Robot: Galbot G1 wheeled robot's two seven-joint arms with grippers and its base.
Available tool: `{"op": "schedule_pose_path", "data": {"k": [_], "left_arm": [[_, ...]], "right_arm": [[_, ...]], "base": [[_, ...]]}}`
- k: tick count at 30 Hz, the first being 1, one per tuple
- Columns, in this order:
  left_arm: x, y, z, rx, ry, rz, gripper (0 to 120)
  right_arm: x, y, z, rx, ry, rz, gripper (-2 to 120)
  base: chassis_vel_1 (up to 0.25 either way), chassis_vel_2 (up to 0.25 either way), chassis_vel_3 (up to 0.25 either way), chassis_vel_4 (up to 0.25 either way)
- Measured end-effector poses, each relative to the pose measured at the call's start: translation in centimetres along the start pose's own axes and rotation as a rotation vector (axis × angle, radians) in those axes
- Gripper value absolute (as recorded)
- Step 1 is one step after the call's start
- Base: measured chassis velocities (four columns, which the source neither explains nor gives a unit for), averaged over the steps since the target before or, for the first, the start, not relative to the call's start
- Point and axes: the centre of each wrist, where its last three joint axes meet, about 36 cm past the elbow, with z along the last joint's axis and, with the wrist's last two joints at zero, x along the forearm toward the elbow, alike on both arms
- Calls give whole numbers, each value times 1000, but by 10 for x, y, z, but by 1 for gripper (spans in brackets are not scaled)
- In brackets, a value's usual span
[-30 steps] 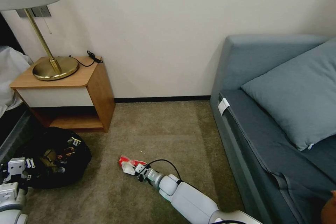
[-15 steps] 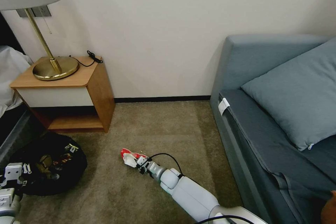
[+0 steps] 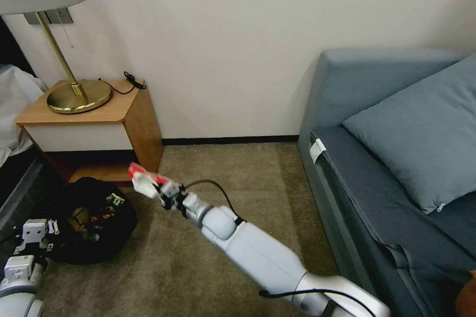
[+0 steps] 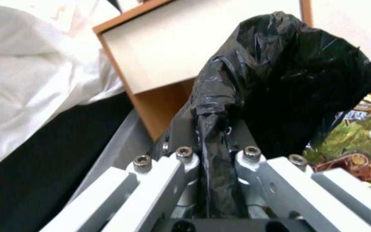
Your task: Pick up the trash bin, then pick up the garbage on the floor and place it into the trash bin.
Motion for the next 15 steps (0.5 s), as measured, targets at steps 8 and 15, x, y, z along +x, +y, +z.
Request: {"op": "schedule_pose_path", "data": {"k": [8,15], "left_arm": [[-6,-19,-15,109,-28,14,4],[-5,-39,-23,225,-33,29,4]], "right_arm": [[25,-5,-51,-128,-65,-43,0],[43,11,-67,-271,-69,-106,0]], "base": [[0,0,0,0],[0,0,0,0]]}}
